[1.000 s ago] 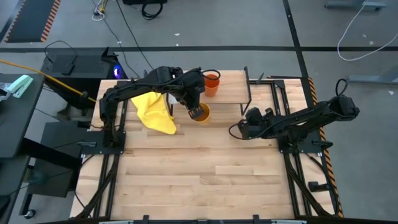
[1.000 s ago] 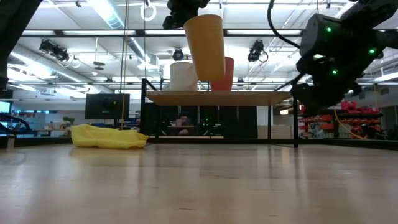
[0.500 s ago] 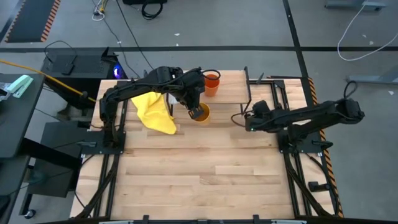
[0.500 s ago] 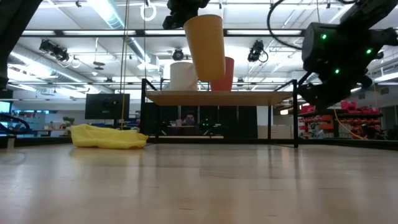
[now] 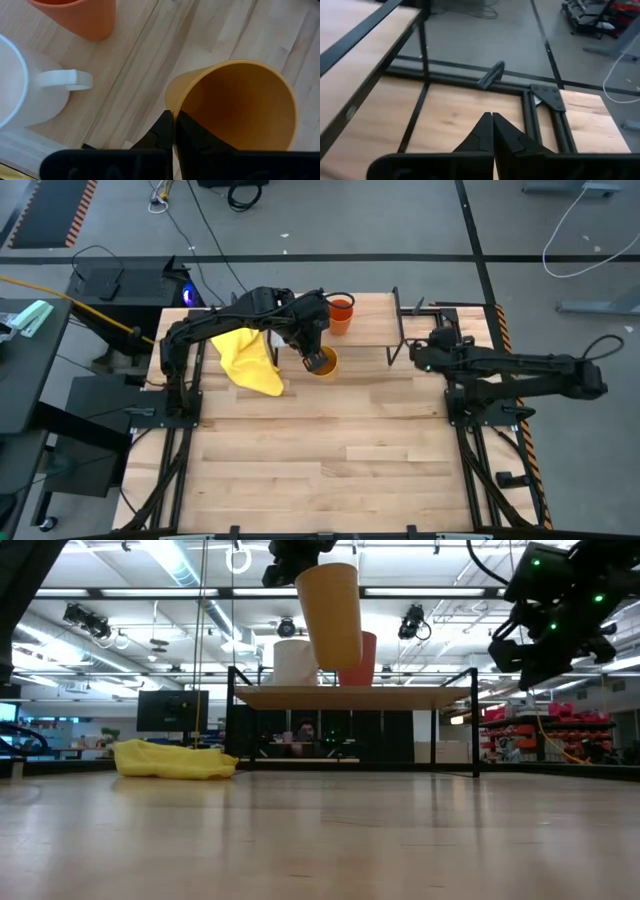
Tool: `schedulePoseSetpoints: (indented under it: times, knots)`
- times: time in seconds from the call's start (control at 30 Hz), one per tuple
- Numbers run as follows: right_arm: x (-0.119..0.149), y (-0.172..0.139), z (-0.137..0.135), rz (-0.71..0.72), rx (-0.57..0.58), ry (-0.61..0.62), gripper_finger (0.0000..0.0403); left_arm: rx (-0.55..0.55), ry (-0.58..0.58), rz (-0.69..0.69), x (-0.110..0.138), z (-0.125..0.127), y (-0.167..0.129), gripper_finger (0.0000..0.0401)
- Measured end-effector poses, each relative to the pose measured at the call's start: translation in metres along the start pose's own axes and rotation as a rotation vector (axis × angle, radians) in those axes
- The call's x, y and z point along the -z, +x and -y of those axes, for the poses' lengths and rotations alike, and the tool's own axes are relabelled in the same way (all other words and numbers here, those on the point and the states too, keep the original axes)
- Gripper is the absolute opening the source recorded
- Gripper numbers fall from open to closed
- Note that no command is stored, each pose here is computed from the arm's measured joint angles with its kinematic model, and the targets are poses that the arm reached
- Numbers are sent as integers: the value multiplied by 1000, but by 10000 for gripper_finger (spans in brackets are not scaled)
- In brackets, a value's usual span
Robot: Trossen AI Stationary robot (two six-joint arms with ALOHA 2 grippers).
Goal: Stack small to large cups/mugs on shelf
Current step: Put the yellow cup on the shelf
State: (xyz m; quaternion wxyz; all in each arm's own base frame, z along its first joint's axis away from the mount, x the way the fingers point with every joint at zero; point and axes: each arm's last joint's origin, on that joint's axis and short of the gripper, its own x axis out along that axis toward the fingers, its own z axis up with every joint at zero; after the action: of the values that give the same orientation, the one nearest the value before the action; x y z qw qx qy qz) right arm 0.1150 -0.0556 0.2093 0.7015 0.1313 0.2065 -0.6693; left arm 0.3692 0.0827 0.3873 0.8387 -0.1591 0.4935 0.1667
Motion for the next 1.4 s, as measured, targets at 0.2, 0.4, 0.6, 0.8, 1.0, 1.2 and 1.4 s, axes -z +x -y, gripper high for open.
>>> schedulePoseSetpoints:
  times: [0.2, 0.4, 0.6, 0.8, 1.0, 1.2, 1.4]
  knots:
    - [-13, 15, -1, -11, 16, 34, 0, 0, 6, 0, 0, 0, 0, 10]
    - [-21, 29, 2, -44, 35, 46, 0, 0, 14, 0, 0, 0, 0, 10]
    - [-23, 41, -1, -73, 37, 55, 0, 0, 17, 0, 0, 0, 0, 10]
    - [-25, 49, -10, -59, 22, 51, 0, 0, 17, -2, 0, 0, 0, 10]
    - [-23, 55, -17, -78, 6, 36, 0, -3, 17, -13, 1, 0, 0, 10]
    - [-21, 59, -22, -86, -2, 34, 0, -3, 17, -13, 1, 0, 0, 10]
    - [-23, 59, -23, -83, -26, 33, 0, -3, 17, -12, 1, 0, 0, 11]
